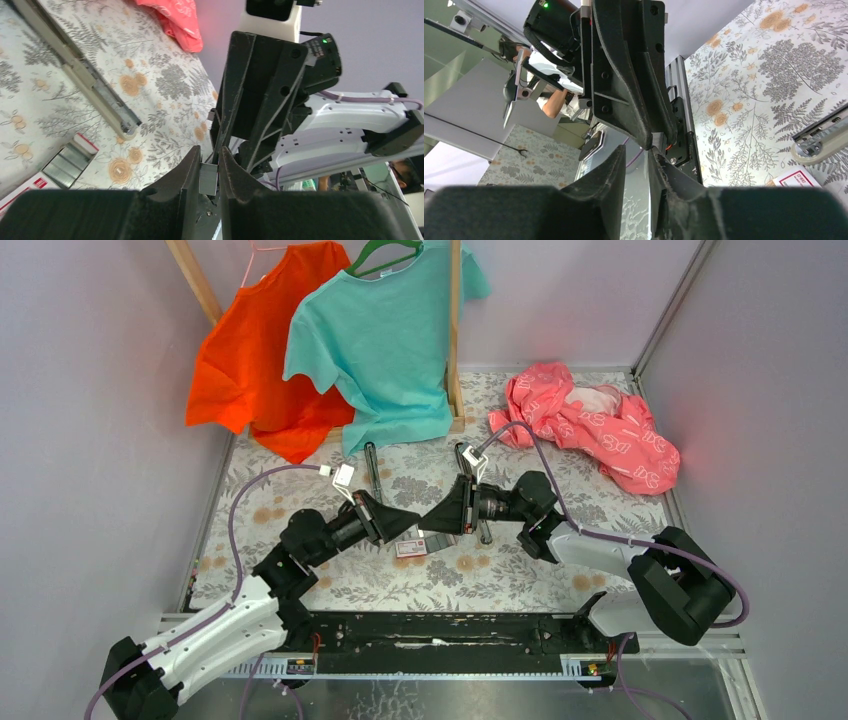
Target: Load the staples into the stapler
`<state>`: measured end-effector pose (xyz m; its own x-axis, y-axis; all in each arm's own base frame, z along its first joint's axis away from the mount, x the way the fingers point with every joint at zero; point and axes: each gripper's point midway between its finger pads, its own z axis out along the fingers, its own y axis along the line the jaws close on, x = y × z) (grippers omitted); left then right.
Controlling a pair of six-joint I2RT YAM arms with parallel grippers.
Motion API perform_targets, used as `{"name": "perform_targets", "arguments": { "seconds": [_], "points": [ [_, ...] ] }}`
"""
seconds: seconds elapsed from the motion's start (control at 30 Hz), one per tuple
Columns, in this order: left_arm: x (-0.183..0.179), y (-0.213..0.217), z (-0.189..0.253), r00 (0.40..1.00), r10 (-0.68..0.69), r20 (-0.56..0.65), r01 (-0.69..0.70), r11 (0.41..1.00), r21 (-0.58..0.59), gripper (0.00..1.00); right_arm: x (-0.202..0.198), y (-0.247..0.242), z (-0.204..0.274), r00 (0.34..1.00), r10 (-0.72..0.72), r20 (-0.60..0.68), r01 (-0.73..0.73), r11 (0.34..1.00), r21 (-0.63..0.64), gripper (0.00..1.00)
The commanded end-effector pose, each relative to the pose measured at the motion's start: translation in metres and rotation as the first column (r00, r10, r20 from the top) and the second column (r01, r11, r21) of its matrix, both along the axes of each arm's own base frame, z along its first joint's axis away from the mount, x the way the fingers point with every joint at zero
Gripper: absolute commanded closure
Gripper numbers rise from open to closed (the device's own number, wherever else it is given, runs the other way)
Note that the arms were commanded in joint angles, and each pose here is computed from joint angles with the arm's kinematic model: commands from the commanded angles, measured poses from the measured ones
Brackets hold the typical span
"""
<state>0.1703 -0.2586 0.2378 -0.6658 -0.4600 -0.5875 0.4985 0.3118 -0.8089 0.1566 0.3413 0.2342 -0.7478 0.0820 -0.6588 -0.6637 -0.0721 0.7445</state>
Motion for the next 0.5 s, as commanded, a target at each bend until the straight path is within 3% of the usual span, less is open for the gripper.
{"name": "perform_targets", "arguments": {
  "seconds": [0.0,0.2,0.47],
  "points": [
    [0.016,0.011,0.006,0.995,0.1,0.014,-0.101,0.993,0.059,0.77,0.01,-0.005,0.01,0.997,-0.046,0.055,0.044,0.998,0.035,0.67],
    [0.036,0.031,-0.018,0.968,0.25,-0.024,-0.239,0.947,0.215,0.76,0.025,-0.014,-0.012,0.988,-0.135,0.072,0.139,0.989,-0.056,0.52],
    [0.067,0.057,-0.053,0.882,0.465,-0.076,-0.378,0.795,0.475,0.78,0.047,-0.037,-0.05,0.94,-0.268,0.213,0.319,0.911,-0.262,0.38]
  ]
}}
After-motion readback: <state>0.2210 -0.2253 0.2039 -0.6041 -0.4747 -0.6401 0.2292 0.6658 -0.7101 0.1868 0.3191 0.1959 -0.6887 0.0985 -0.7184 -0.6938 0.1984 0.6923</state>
